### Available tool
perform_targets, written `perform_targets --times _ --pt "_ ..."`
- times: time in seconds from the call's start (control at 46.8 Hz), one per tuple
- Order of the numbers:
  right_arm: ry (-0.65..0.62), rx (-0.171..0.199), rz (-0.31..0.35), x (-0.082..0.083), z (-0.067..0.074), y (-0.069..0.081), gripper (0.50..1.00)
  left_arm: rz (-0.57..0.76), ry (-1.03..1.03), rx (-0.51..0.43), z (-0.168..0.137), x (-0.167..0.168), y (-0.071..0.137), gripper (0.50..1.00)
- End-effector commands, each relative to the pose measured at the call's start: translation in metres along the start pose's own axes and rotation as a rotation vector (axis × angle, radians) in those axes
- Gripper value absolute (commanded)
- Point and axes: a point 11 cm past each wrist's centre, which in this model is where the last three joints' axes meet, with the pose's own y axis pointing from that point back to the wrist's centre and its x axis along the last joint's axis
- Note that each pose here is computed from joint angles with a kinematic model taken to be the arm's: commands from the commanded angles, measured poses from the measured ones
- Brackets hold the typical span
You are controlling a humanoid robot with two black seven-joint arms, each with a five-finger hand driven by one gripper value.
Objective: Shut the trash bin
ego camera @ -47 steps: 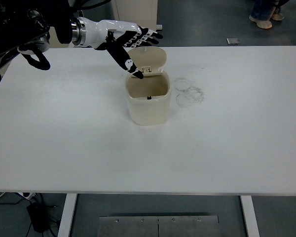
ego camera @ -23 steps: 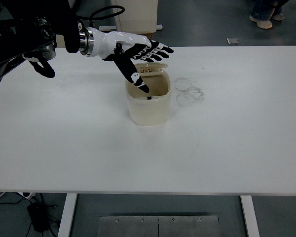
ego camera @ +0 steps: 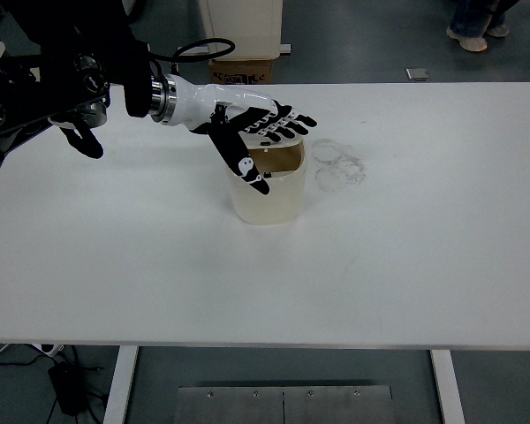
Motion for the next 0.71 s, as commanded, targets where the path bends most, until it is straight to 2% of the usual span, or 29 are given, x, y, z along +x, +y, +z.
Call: perform_targets --times 0.0,0.684 --pt "0.0 0.001 -0.001 0.0 0.0 0.0 0.993 -0.001 -0.002 0.009 -0.003 0.0 0.001 1.0" --pt "0.0 0.001 -0.001 0.0 0.0 0.0 0.993 -0.046 -0.022 0.066 -0.018 -0.015 -0.001 1.0"
